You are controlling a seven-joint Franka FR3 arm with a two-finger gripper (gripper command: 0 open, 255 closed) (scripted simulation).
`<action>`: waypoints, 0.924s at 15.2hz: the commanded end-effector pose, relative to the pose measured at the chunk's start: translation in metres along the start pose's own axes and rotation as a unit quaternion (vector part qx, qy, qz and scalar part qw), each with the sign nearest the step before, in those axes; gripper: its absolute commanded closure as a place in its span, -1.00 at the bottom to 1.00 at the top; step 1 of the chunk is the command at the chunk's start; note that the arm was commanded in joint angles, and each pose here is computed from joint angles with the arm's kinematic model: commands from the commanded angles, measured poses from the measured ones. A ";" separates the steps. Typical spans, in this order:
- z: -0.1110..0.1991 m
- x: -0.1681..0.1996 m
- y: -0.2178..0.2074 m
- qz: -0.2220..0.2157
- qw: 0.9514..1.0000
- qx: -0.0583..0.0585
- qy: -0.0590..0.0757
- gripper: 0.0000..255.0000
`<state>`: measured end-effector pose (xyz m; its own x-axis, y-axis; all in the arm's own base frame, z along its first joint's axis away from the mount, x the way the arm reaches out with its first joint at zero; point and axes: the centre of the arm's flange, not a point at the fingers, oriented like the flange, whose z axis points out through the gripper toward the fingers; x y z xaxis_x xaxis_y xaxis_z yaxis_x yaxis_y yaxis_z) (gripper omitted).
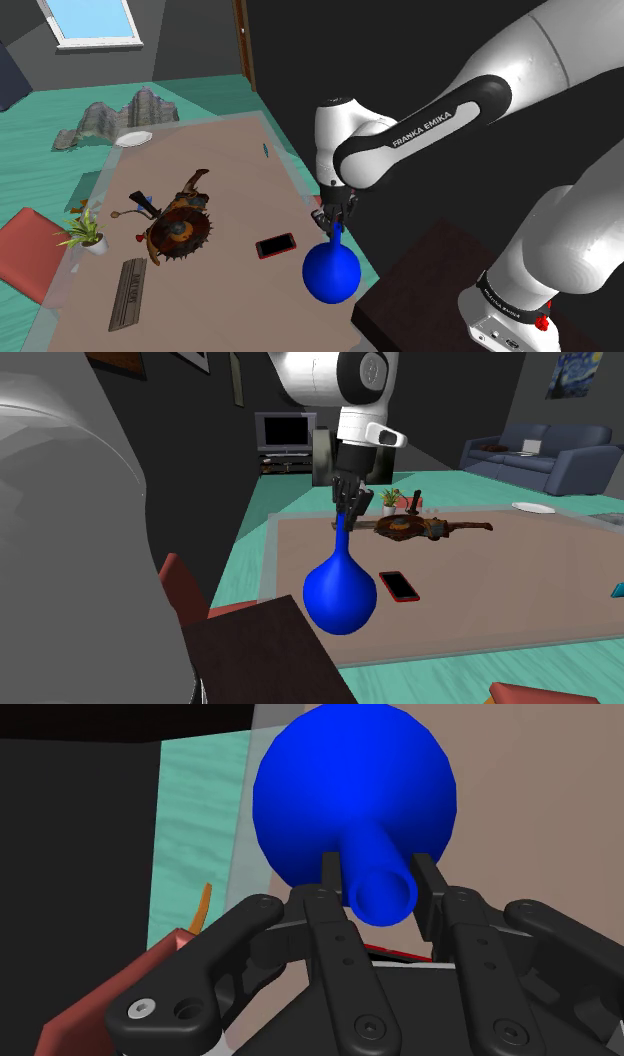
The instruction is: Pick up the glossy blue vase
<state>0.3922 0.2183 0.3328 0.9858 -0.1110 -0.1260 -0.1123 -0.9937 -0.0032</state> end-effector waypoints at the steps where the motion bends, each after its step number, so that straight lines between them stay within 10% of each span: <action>1: -0.007 -0.001 0.000 0.000 1.000 0.000 0.000 1.00; 14: -0.075 -0.010 -0.001 0.000 1.000 0.000 0.000 1.00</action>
<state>0.3910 0.2201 0.4025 0.9856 -0.1108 -0.1276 -0.1121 -0.9937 -0.0026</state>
